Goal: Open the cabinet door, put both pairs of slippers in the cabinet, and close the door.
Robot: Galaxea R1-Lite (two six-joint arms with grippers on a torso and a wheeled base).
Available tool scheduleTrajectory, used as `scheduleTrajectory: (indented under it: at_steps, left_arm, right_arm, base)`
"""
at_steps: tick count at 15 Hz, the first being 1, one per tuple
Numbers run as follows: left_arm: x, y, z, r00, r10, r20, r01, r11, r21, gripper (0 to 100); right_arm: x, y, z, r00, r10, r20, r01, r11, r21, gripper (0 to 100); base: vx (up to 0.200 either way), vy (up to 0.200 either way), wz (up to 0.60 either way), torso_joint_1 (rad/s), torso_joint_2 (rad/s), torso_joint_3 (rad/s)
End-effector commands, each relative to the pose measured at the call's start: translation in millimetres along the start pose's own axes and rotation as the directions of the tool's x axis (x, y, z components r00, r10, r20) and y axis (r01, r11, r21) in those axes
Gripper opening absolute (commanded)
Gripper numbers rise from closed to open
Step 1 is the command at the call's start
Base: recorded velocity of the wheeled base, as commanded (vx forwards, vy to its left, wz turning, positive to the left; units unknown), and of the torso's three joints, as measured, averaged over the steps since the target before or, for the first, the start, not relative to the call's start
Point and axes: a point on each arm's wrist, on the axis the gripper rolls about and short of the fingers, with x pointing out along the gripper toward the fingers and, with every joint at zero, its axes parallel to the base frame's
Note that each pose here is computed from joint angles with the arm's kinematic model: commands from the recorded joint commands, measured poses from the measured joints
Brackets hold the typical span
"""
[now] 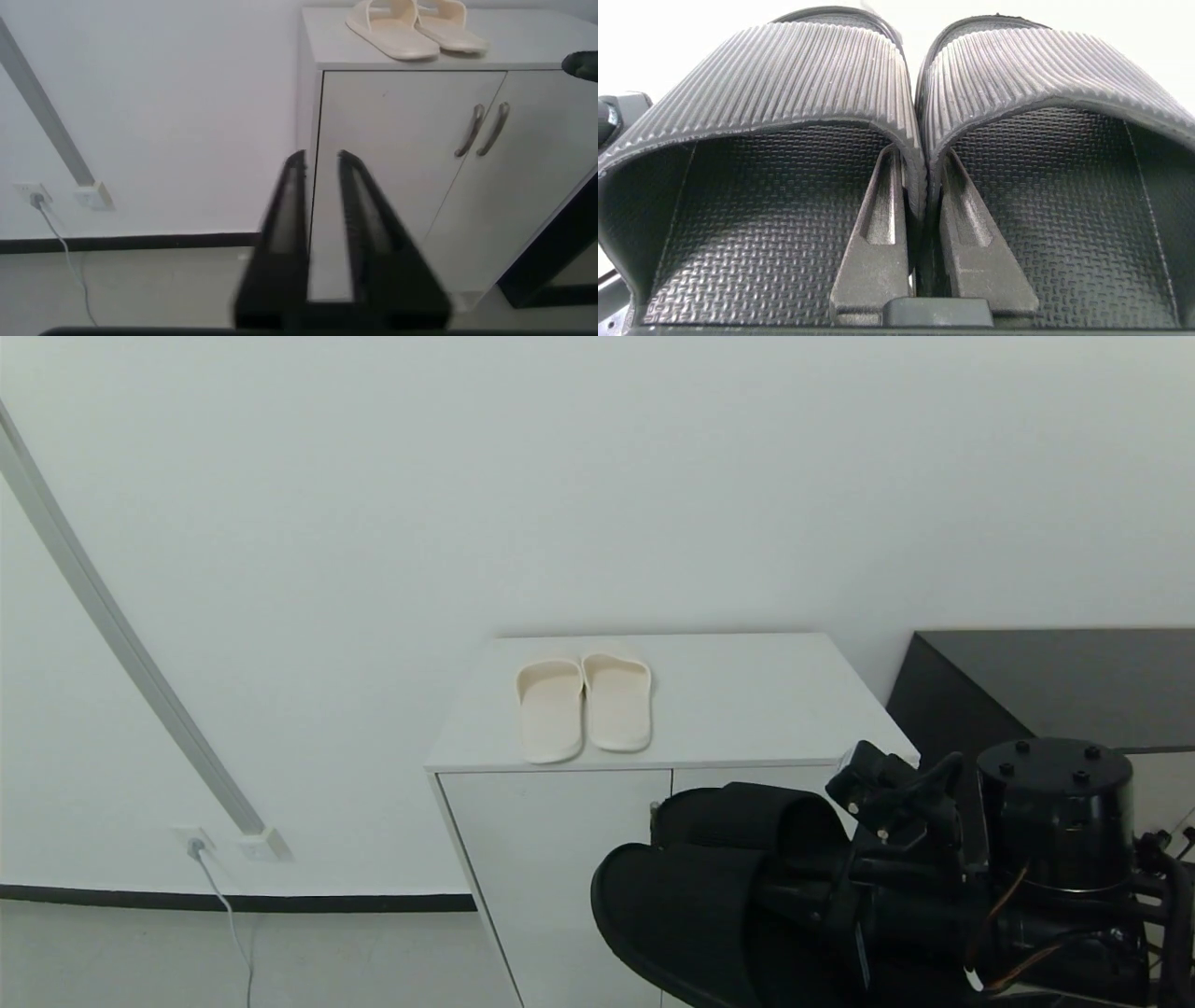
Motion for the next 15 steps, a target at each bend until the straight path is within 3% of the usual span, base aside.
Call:
scheduleTrajectory:
  at_steps: [1,15]
  left_arm:
    - [0.1,0.0,0.1,1.0,-0.001,-0.001,0.001,1.0,0.0,100]
    - [0.1,0.0,0.3,1.0,-0.001,0.0,0.001,1.0,0.0,100]
  right_arm:
    - [-0.5,1.1,-2.4,1.0,0.004,-0.008,-0.004,1.0,0.0,0]
    - [-1.6,3.8,-6.6,1.0,0.013,-0.013,-0.013,1.0,-0.003,0]
  base:
    - [0.0,0.0,0.0,-0.168,0.38,0.217]
    - [0.0,0.0,0.0,-0.208,0.5,0.297]
